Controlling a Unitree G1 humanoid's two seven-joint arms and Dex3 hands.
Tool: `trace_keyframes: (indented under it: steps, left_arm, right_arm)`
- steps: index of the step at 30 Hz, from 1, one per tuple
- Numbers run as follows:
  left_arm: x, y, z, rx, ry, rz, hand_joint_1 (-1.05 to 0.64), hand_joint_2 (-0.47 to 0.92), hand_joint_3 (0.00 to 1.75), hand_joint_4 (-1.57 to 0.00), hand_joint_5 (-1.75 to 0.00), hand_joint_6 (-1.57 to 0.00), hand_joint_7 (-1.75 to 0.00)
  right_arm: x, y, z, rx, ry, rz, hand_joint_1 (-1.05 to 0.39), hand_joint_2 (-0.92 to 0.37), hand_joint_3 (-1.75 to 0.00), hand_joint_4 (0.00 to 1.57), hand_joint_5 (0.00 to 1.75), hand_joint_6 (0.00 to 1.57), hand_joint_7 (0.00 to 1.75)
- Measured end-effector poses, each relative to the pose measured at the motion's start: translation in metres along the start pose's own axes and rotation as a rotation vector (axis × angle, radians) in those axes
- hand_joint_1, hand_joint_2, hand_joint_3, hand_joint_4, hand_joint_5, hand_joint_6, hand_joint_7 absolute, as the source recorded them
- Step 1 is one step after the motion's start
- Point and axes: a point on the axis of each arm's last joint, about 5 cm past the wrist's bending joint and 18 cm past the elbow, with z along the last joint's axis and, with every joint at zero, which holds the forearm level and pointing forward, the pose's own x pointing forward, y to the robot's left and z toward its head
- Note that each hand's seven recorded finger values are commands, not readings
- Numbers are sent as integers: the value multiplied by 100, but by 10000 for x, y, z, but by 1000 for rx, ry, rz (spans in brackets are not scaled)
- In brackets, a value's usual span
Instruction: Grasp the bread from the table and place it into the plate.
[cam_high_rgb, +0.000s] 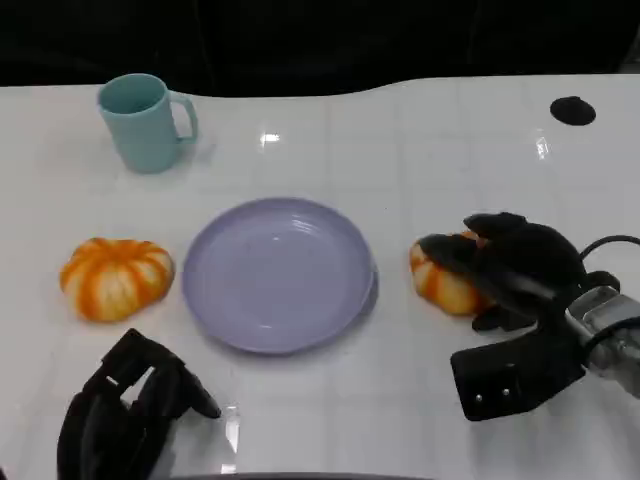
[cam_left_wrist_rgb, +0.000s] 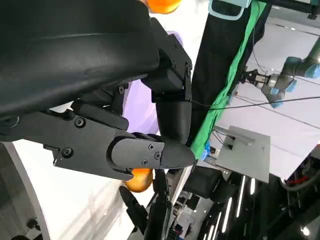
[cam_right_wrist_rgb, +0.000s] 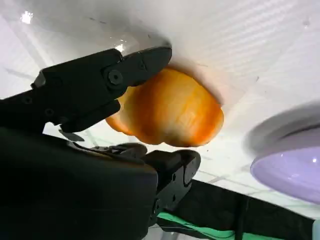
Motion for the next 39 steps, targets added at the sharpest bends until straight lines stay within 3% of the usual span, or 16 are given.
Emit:
trace_keyframes:
  steps: [1,2,3,4,5,6,7,11,21,29,33,39]
  left_arm:
    - [-1,-2,0,-1,0,0,-58,92,22,-63,-175,-50,-154]
    - [-1,-4,0,-3,-2,-1,-58,92,22,-63,-175,-50,-154]
    - [-3,-5,-1,-5,-3,0,-58,92,22,-63,-175,-50,-154]
    - [-4,-5,-1,-5,-3,0,-58,92,22,-63,-175,-50,-154]
    - [-6,-5,-2,-6,-3,1,-58,92,22,-63,-175,-50,-154]
    - [-7,-4,-2,-7,-2,1,-58,92,22,-63,-175,-50,-154]
    - [-9,-4,-3,-8,-1,2,-57,92,22,-63,-175,-50,-154]
    - [-24,-2,-1,-14,4,3,-56,92,23,-63,-175,-50,-154]
    - [-48,-2,-10,-18,4,5,-55,92,26,-62,-175,-52,-149]
    - [-45,-10,-15,-18,5,2,-56,92,25,-63,-175,-52,-149]
    - [-44,-12,-17,-19,4,3,-57,92,23,-63,-175,-52,-150]
    - [-38,-18,-20,-20,5,3,-58,92,21,-63,-175,-51,-151]
  right_arm:
    - [1,8,9,10,4,-3,-27,-91,-10,49,121,77,20]
    - [-1,22,17,16,5,-13,-25,-92,-12,52,135,83,23]
    - [-2,32,27,23,5,-31,-23,-92,-15,61,153,91,38]
    - [-3,40,34,30,4,-53,-23,-92,-21,65,163,87,64]
    - [-11,56,42,39,-3,-80,-23,-92,-25,68,169,83,80]
    - [-20,73,50,47,-9,-100,-26,-92,-26,76,172,73,114]
    - [-28,90,60,54,-14,-118,-26,-92,-26,79,173,69,130]
    - [-38,119,74,57,-21,-156,-26,-92,-41,82,175,56,168]
    - [-50,137,81,59,-37,-185,-26,-91,-47,80,175,53,175]
    - [-38,92,72,166,5,-259,-19,-85,-44,76,175,50,175]
    - [-12,21,74,251,3,-324,-18,-90,-45,73,175,54,175]
    - [115,-214,133,324,-86,-420,-18,-85,-51,75,175,57,175]
